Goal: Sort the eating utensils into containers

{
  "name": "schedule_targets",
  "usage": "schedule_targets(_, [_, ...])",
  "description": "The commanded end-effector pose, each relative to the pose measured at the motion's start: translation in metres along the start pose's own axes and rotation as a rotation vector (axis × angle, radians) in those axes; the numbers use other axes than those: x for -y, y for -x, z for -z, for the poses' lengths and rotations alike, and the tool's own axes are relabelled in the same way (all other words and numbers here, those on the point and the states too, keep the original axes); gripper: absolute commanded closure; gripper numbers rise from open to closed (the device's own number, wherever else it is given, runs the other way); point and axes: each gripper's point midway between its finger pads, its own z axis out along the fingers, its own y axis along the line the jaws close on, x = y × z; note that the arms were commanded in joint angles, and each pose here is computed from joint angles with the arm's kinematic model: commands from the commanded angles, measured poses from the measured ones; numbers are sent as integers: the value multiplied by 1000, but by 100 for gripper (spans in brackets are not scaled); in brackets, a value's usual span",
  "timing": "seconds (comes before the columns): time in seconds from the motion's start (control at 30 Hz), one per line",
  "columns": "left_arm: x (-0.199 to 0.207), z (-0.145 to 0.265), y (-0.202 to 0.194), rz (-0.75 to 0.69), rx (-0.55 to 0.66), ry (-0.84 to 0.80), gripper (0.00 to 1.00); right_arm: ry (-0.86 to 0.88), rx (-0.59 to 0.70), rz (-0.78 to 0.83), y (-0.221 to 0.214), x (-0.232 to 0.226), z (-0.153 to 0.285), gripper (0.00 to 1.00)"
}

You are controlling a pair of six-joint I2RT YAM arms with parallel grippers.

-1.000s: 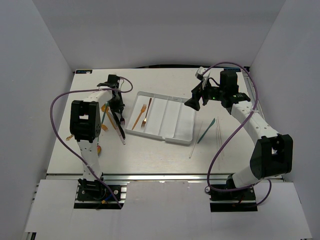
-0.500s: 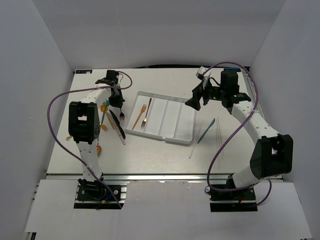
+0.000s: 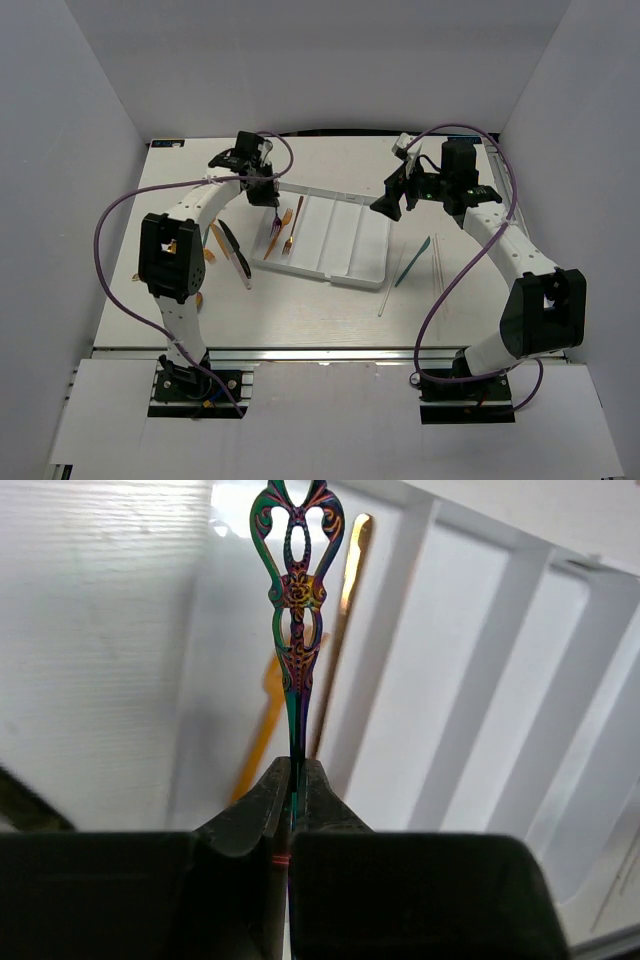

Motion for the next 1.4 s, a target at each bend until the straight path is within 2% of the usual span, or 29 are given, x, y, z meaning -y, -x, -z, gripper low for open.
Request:
schedule_targets(0.0, [21,5,0,10,14,-58,100,-9,36,31,16,-3,10,11])
schedule_targets(0.1, [26,1,-9,2,-4,-57,84,-10,37,38,16,-3,10,11])
schedule_targets(0.13, [27,1,-11,-1,-8,-56,73,-10,36,38,15,-4,11,11])
schedule_targets(0.27, [25,5,-12,-5,-1,-49,55,-9,39,41,13,-5,10,11])
schedule_targets(0.37, [23,13,-13,-16,9,-47,49,-5,45,44,12,-4,8,11])
schedule_targets(0.47, [16,25,-14,-15,26,-22,48,2,49,40,12,-5,7,10])
schedule_targets(0.57, [-2,44,-10,54,59,4,50,11,51,37,9,-6,5,11])
schedule_targets(0.6, [-28,44,-16,110,45,34,52,10,53,37,8,-6,5,11])
schedule_targets(0.67, [-48,58,-15,205,60,21,55,19,52,33,5,-7,4,11])
schedule_targets(0.73, [-91,64,-21,309,61,62,63,22,52,28,2,-7,2,11])
schedule_targets(0.77, [-99,67,-23,339,64,71,65,24,52,26,1,-8,2,11])
schedule_targets(0.8, [-126,76,-17,406,95,100,65,27,52,20,-1,-8,1,11])
schedule_targets(0.9, [-150,78,-15,472,105,138,66,31,56,18,-2,-7,-1,11])
schedule_targets(1.17, [-182,54,0,522,83,218,63,32,52,15,-4,-7,-2,11])
schedule_targets(1.37, [-202,42,-5,556,53,330,61,21,44,18,-6,-6,0,11])
